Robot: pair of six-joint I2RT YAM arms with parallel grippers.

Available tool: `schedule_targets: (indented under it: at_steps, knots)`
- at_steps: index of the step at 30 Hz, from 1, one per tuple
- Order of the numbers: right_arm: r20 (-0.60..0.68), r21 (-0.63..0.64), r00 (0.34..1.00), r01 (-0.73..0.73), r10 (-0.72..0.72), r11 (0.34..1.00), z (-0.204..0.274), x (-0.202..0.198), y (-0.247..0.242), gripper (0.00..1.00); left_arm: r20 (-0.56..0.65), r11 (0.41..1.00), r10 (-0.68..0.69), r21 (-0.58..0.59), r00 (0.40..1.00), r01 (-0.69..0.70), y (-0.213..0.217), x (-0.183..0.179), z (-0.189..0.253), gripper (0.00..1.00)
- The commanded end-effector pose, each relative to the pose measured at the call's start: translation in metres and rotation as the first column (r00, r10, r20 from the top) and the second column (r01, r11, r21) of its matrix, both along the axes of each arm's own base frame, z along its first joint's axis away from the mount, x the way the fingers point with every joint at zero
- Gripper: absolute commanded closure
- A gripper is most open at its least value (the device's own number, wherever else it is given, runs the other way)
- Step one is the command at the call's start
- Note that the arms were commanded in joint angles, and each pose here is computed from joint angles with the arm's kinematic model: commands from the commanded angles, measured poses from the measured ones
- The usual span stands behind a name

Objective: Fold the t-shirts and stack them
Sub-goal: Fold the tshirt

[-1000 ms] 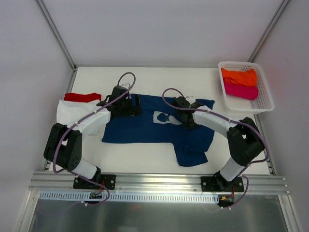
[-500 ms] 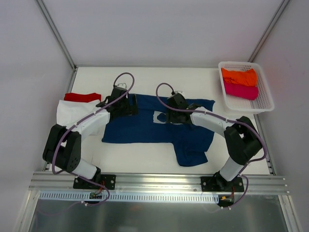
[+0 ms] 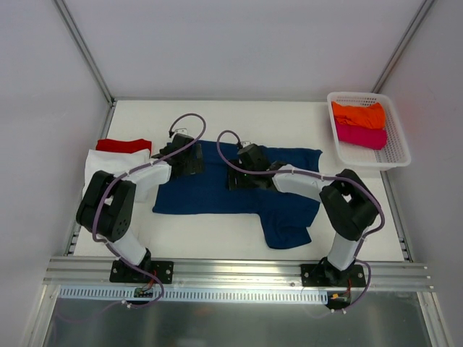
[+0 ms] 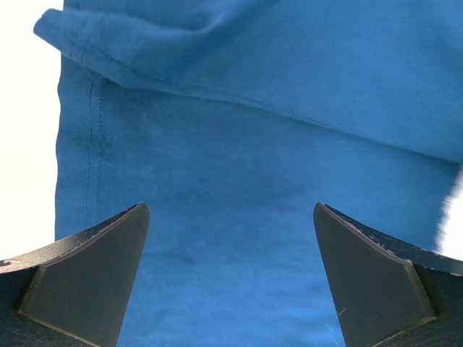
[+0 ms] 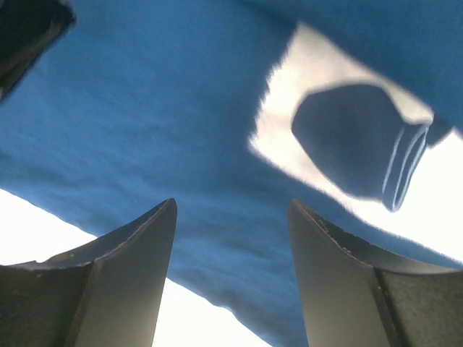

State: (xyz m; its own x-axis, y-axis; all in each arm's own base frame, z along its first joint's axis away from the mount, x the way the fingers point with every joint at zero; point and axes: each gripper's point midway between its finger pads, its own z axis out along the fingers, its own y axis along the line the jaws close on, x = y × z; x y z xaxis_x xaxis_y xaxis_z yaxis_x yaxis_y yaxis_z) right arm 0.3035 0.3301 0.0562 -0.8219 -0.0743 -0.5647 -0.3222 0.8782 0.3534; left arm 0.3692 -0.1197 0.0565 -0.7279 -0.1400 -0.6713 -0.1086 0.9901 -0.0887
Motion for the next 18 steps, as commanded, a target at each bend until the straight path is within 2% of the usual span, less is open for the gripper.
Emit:
schedule_targets:
  at_steps: [1, 4, 9, 18]
  knots:
    - [0.03, 0.059, 1.0, -0.005, 0.003, 0.998, 0.017, -0.009, -0.003, 0.34, 0.031, 0.998, 0.056, 0.034, 0.998, -0.057, 0.014, 0.021, -0.004, 0.01]
    - [0.042, 0.062, 0.999, 0.001, -0.003, 0.998, 0.023, -0.018, -0.015, 0.34, 0.027, 0.993, 0.101, 0.066, 0.995, -0.102, 0.023, 0.032, -0.012, 0.01]
    - [0.084, 0.079, 0.996, -0.003, -0.003, 0.997, 0.039, -0.031, -0.031, 0.34, 0.074, 0.982, 0.152, 0.101, 0.986, -0.159, 0.032, 0.046, 0.001, 0.01]
    - [0.105, 0.055, 0.994, 0.017, -0.022, 0.998, 0.041, -0.043, -0.052, 0.33, 0.133, 0.982, 0.129, 0.118, 0.983, -0.145, 0.028, 0.073, 0.023, 0.01]
